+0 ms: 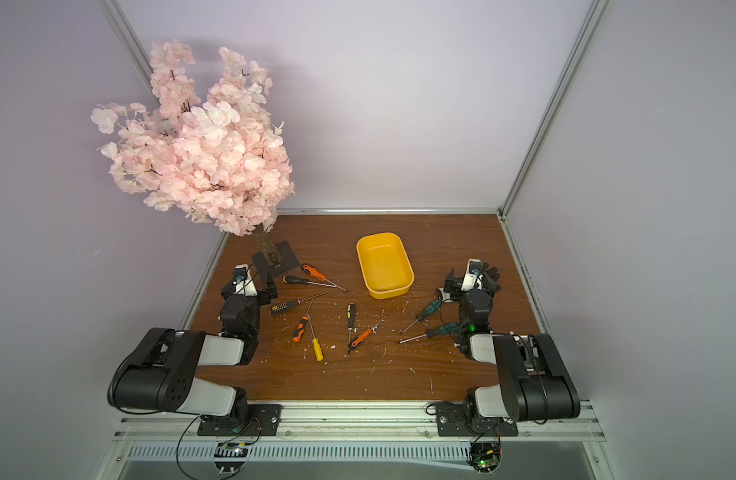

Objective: Put the screwdriver on the desktop into the storage box
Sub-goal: Pick up the screwdriver from the center of the board.

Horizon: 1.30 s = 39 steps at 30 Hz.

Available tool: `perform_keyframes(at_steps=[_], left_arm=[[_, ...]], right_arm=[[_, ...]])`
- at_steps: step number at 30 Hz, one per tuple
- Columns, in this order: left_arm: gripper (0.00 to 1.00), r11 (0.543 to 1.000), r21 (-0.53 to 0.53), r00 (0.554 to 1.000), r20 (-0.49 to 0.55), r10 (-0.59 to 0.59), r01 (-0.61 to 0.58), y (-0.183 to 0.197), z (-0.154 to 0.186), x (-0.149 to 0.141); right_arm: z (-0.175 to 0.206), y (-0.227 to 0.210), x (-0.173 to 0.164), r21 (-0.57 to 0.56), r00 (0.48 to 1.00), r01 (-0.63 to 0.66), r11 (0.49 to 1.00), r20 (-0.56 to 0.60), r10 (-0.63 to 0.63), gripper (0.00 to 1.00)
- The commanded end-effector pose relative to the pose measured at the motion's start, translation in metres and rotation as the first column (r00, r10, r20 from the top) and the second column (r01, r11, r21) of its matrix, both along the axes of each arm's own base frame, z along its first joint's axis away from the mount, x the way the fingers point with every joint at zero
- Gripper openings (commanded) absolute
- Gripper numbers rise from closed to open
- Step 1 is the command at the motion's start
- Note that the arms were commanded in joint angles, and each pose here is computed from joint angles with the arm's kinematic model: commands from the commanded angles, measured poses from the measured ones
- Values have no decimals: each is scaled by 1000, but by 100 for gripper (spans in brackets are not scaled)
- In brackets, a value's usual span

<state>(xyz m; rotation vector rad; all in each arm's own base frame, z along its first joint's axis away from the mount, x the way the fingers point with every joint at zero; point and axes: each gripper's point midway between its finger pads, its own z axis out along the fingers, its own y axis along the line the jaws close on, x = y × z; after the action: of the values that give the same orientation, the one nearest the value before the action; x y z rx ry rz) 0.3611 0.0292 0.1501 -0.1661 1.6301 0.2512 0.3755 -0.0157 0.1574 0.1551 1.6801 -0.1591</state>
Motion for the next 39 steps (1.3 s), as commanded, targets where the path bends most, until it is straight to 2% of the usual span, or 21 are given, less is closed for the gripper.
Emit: perform_keyframes(at_steps=[1,5,8,10,12,14,17,20,23,27,31,39], left_arm=[[100,998,38,999,2,40,-40,-2,18,1],[100,991,-96,992,79,98,-91,6,54,-6],[100,975,-213,997,30,71,-63,5,69,-1],[100,941,-337,999,4,37,-33,3,76,0],[100,901,-435,1000,4,4,-2,0,84,-4],[100,868,-494,999,20,-42,46,-7,89,-11],[100,849,-511,991,47,-129,135,-22,99,-21],[99,829,-525,979,52,-196,194,-34,104,-32],[91,800,-556,965,12,-260,223,-46,97,-40],[84,752,-594,918,-55,-392,286,-76,76,-52],[82,702,-610,858,-69,-510,368,-113,64,-64],[81,650,-621,764,-125,-633,438,-165,55,-74]], right_arm=[[24,5,0,50,999,-20,999,26,19,100],[53,3,1,149,999,0,989,53,-8,100],[70,4,3,239,1000,8,971,28,-15,99],[71,5,1,356,999,42,934,-39,-30,100],[74,6,-2,447,998,43,894,-53,-21,100],[79,15,-4,516,999,-14,857,-32,35,100],[91,43,-4,563,980,-163,810,0,197,98],[88,60,-4,596,955,-196,779,-64,289,85],[73,64,-11,614,935,-145,776,-171,310,79],[54,72,-22,610,897,-116,784,-275,346,77],[39,73,-35,600,871,-74,797,-350,345,75],[22,82,-52,599,834,-21,800,-431,345,72]])
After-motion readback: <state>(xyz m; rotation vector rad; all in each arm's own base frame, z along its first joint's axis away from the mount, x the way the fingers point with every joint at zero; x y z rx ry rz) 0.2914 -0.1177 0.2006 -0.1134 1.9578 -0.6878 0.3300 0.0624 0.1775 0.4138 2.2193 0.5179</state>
